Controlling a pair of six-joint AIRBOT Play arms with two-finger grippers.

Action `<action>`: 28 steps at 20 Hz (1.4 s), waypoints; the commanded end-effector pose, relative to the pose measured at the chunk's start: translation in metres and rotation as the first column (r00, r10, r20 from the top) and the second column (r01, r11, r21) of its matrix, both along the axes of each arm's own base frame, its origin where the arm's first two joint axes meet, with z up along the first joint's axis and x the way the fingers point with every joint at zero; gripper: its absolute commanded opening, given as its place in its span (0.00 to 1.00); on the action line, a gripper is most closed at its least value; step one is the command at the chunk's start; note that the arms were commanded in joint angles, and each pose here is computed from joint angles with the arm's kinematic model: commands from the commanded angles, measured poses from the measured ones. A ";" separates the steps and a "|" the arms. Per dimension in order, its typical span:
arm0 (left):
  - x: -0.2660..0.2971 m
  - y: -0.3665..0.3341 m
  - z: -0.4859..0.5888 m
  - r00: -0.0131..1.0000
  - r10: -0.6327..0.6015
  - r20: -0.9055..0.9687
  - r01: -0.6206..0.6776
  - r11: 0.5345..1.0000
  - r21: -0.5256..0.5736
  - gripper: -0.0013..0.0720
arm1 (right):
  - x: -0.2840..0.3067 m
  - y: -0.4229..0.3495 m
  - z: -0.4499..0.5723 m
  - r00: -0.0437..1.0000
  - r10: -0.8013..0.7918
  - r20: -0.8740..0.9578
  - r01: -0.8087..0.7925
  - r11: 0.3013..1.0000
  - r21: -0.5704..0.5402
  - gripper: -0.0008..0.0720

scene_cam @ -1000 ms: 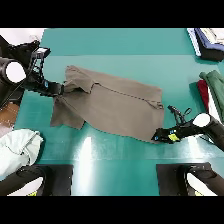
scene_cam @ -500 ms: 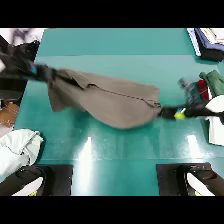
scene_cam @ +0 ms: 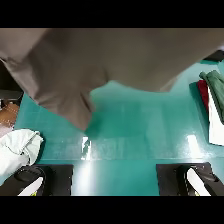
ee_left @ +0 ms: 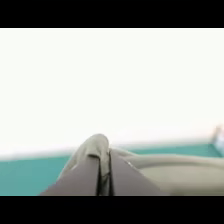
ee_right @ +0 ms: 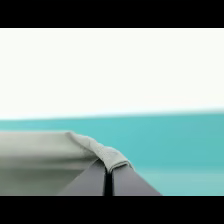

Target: Fold the shirts.

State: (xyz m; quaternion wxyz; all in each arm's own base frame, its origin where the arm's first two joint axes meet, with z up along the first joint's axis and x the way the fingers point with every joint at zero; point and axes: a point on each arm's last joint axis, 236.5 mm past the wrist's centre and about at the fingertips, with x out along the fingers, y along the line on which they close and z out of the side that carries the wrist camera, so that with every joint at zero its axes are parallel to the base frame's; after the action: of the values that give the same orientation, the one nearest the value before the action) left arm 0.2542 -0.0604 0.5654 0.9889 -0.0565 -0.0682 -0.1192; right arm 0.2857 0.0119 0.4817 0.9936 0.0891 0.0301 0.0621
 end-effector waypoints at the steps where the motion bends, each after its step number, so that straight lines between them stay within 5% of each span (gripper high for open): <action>1: -0.075 0.004 0.047 0.983 -0.060 0.176 0.071 0.996 -0.056 0.06 | -0.047 -0.007 0.057 0.988 -0.096 0.117 0.108 0.989 -0.102 0.03; 6: -0.107 -0.014 0.058 0.957 -0.165 0.240 0.180 0.983 -0.039 0.06 | -0.045 -0.026 0.044 0.984 -0.173 0.033 0.175 0.982 -0.068 0.03; 12: 0.045 -0.016 -0.094 0.975 -0.009 -0.223 0.034 0.994 0.108 0.06 | 0.020 -0.061 -0.086 0.895 -0.092 -0.437 0.131 0.990 0.060 0.03; 18: 0.179 -0.046 -0.304 0.737 0.060 -0.673 0.100 0.976 0.195 0.06 | 0.102 -0.031 -0.253 0.572 0.023 -0.820 -0.012 1.000 0.021 0.03; 21: 0.222 -0.055 -0.383 0.633 0.090 -0.769 0.129 0.967 0.219 0.06 | 0.139 -0.007 -0.336 0.456 0.034 -0.889 -0.069 0.998 0.003 0.03; 26: 0.256 -0.062 -0.450 0.567 0.113 -0.816 0.146 0.961 0.235 0.06 | 0.193 0.000 -0.404 0.478 0.037 -0.878 -0.047 0.999 0.016 0.03; 28: 0.263 -0.055 -0.447 0.590 0.143 -0.795 0.129 0.955 0.267 0.62 | 0.205 -0.002 -0.406 0.510 0.035 -0.860 -0.035 0.999 0.020 0.03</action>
State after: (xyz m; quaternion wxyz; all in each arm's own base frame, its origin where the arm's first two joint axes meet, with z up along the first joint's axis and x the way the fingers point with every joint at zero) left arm 0.5026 -0.1193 0.1375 0.9095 0.0317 0.4033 -0.0957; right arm 0.4670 0.0081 0.0964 0.8362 0.1070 0.5369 0.0336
